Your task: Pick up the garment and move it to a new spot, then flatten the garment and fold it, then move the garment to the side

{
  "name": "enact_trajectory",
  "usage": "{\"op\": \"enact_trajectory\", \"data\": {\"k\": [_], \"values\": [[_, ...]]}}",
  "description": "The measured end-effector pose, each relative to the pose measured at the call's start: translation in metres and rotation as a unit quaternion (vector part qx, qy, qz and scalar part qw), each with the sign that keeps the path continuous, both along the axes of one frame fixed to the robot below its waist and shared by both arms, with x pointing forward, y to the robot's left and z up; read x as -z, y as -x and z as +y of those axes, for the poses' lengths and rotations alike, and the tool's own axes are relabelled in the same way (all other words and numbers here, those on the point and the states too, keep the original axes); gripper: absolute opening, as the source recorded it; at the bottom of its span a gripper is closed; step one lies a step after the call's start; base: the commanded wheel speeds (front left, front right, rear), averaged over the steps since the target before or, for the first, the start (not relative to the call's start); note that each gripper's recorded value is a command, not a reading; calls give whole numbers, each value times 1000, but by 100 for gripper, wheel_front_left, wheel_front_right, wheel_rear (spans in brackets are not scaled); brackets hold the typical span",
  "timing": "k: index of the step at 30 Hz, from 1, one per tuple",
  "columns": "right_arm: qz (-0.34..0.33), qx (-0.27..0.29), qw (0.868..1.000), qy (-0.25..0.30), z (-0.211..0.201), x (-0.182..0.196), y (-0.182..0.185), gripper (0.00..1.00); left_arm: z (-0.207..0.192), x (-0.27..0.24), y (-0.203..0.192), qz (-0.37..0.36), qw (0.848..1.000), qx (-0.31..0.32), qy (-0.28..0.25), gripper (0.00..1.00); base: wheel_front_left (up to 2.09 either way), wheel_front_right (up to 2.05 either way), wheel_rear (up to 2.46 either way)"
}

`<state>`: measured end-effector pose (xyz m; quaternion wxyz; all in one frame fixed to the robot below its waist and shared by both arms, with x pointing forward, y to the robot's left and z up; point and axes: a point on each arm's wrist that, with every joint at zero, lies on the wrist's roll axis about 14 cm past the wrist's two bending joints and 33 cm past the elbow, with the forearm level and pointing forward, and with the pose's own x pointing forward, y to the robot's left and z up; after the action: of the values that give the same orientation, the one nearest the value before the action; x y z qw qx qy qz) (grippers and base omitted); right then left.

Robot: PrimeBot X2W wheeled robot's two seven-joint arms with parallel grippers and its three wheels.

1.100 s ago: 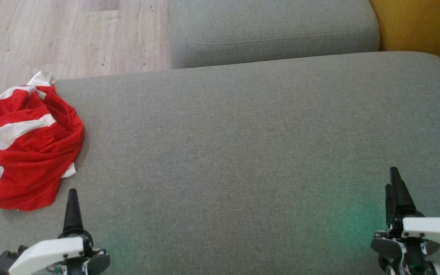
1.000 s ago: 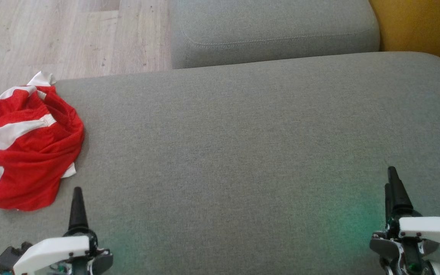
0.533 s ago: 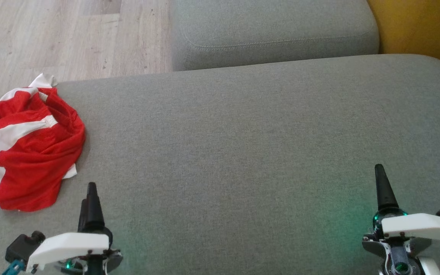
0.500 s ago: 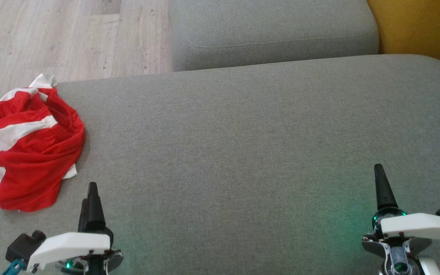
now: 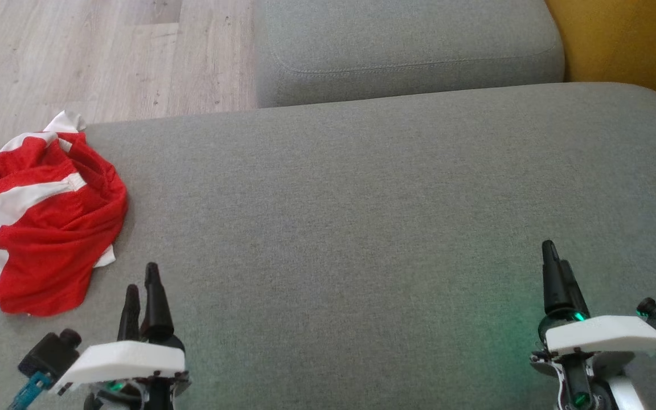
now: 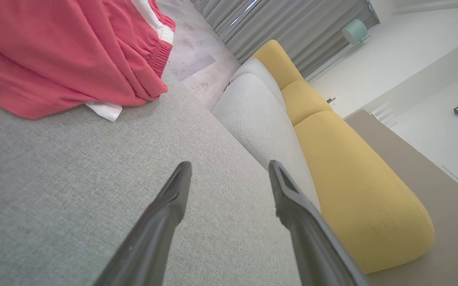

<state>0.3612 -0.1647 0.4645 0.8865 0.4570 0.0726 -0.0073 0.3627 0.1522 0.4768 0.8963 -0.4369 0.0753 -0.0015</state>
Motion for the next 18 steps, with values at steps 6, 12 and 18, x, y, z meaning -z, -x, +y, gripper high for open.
{"op": "enact_trajectory", "data": {"k": [6,12,18], "values": [[-12,-9,999,37,4,-5,-1,100,-4,-4,0,-9,999,9,-42,100,0,0,0],[-23,-24,997,75,12,-8,-2,100,-7,-7,0,-18,996,13,-83,100,0,0,0],[-33,-33,993,107,16,-11,-3,100,-9,-8,1,-25,992,15,-120,100,0,0,0]]}}
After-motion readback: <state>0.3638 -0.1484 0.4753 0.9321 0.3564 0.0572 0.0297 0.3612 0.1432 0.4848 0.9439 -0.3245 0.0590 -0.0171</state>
